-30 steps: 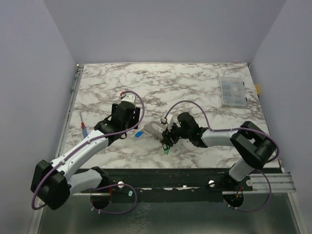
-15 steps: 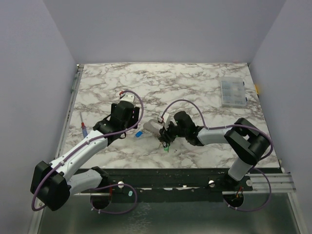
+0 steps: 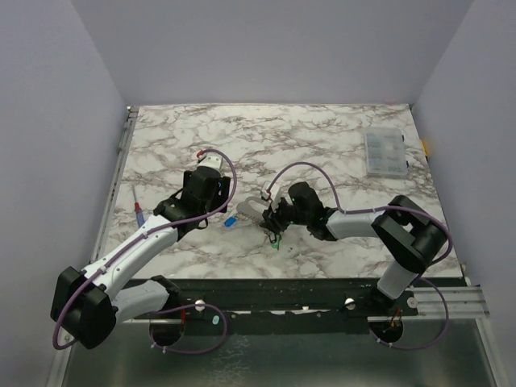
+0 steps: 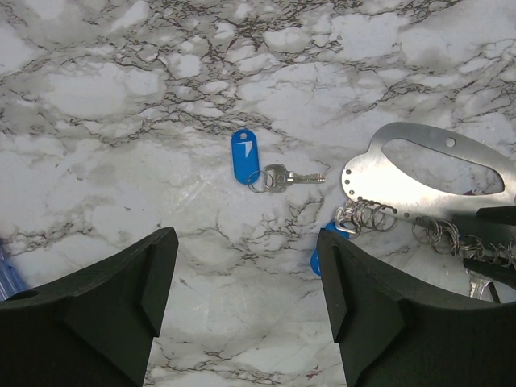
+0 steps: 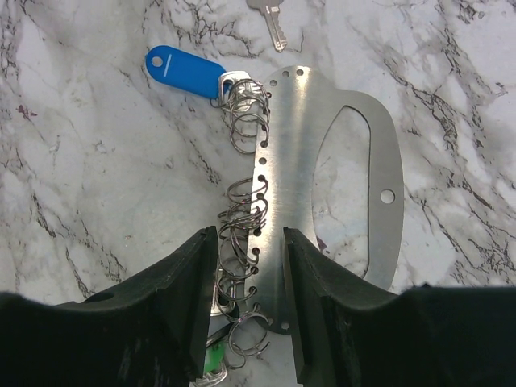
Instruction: Put the keys on the keyring
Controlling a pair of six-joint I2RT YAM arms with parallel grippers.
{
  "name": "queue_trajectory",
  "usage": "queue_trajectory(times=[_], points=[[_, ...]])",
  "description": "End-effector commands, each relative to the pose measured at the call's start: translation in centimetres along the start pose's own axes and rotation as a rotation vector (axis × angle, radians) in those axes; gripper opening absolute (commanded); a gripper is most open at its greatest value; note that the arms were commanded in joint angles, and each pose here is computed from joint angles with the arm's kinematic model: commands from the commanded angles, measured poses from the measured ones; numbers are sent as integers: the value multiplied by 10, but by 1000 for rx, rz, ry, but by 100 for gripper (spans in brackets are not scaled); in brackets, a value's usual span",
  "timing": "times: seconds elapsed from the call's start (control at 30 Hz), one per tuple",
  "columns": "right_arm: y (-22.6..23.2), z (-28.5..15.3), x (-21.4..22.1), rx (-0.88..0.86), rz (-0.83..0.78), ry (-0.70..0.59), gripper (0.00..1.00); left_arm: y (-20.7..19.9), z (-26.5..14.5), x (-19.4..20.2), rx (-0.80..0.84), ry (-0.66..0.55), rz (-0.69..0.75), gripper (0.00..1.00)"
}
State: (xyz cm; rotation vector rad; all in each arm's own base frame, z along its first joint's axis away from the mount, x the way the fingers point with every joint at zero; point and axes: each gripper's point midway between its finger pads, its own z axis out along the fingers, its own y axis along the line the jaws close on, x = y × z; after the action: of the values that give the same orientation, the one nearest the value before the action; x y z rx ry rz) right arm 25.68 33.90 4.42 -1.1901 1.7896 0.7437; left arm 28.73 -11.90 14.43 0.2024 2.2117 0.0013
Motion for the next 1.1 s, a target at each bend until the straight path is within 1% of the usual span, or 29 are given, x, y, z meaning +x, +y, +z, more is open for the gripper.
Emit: queue_trajectory(times=[0.0, 0.1, 0.33, 0.57, 0.73, 0.83, 0.97, 1.07], points=[[-5, -1, -22, 36, -20, -66, 46, 0, -1, 3, 16, -1, 7, 77], [-7, 3, -14, 44, -18, -41, 43, 0, -1, 2, 18, -3, 6, 77], [-13, 8, 1, 65, -27, 5, 41, 0, -1, 3, 21, -4, 7, 77], [-9, 11, 6, 43, -18, 13, 39, 0, -1, 2, 22, -5, 6, 77], [-7, 13, 3, 27, -26, 1, 24, 1, -1, 3, 20, -5, 7, 77], [0, 14, 3, -13, -37, 2, 12, 1, -1, 3, 18, -7, 8, 77], [8, 11, -4, -52, -58, -15, 2, 2, -1, 2, 20, -11, 8, 77], [11, 2, -24, -54, -77, -74, 1, 1, -2, 2, 22, -11, 12, 77]])
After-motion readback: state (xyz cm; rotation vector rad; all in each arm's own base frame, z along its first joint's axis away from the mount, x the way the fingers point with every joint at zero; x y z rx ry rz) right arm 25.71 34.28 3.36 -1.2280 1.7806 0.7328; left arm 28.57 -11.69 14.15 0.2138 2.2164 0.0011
